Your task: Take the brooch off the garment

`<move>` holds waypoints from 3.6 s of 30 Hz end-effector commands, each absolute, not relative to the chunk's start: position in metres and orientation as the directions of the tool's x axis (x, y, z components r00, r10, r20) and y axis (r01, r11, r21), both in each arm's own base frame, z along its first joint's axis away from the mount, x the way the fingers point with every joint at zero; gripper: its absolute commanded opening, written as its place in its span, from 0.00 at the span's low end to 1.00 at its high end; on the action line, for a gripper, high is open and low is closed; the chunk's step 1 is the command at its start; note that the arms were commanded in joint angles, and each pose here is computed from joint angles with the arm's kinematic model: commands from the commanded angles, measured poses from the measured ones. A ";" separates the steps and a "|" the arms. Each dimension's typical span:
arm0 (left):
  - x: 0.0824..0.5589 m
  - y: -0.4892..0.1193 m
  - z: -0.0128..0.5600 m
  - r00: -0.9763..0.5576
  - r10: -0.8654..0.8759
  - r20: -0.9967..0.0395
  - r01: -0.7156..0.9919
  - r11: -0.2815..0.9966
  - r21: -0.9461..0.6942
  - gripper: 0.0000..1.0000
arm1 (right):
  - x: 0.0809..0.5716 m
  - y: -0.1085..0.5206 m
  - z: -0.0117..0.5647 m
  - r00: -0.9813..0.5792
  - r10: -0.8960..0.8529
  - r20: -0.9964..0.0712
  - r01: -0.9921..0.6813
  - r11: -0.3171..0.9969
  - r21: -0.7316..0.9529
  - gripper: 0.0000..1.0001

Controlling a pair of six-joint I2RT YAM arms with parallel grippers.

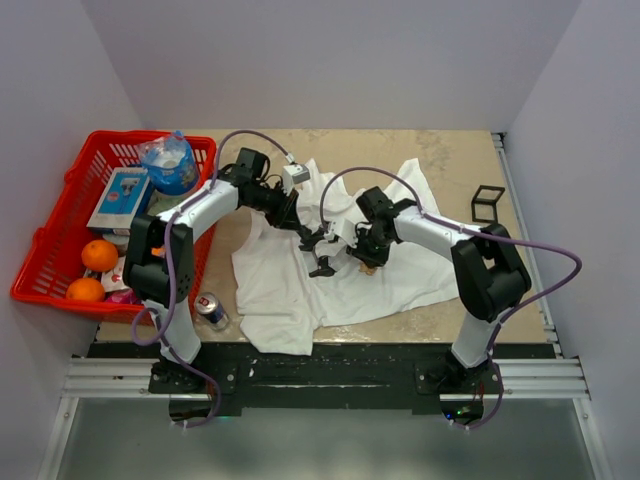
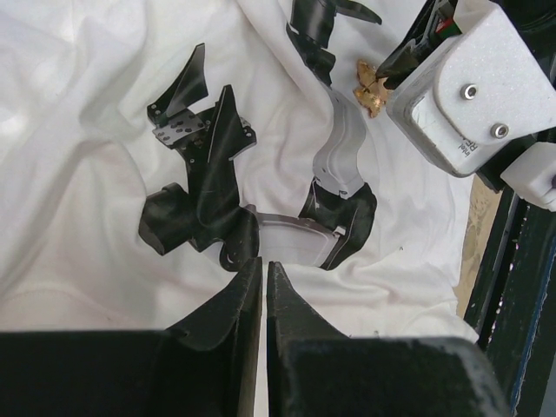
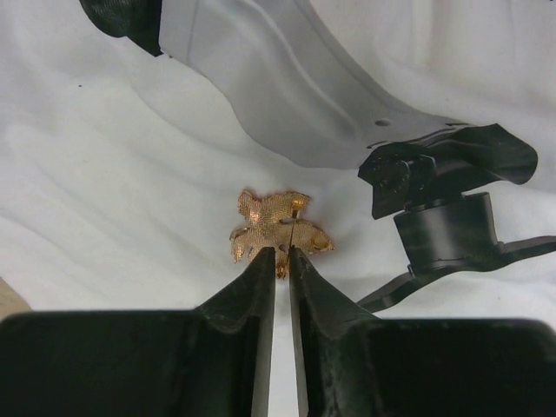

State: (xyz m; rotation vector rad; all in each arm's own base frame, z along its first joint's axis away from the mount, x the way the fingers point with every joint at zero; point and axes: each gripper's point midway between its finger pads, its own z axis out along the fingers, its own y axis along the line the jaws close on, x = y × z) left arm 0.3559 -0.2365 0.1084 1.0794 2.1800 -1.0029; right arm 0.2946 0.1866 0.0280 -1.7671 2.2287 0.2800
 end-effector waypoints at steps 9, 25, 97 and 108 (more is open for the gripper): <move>0.360 -0.236 0.134 -0.489 0.434 -0.756 0.859 0.391 -0.331 0.12 | 0.296 0.198 0.042 -0.250 -0.900 -0.357 -0.965 0.262 0.015 0.00; 0.357 -0.230 0.154 -0.174 0.555 -0.814 0.940 0.340 0.031 0.25 | 0.326 0.223 0.094 -0.290 -0.853 -0.434 -0.948 0.319 0.006 0.20; 0.344 -0.268 0.205 0.798 0.496 -0.343 0.514 -0.264 0.816 0.49 | 0.335 0.299 0.189 -0.448 -0.639 -0.625 -0.888 0.241 0.391 0.00; 0.343 -0.295 0.197 0.901 0.374 -0.220 0.357 -0.351 0.866 0.39 | 0.332 0.299 0.188 -0.451 -0.638 -0.624 -0.886 0.236 0.399 0.00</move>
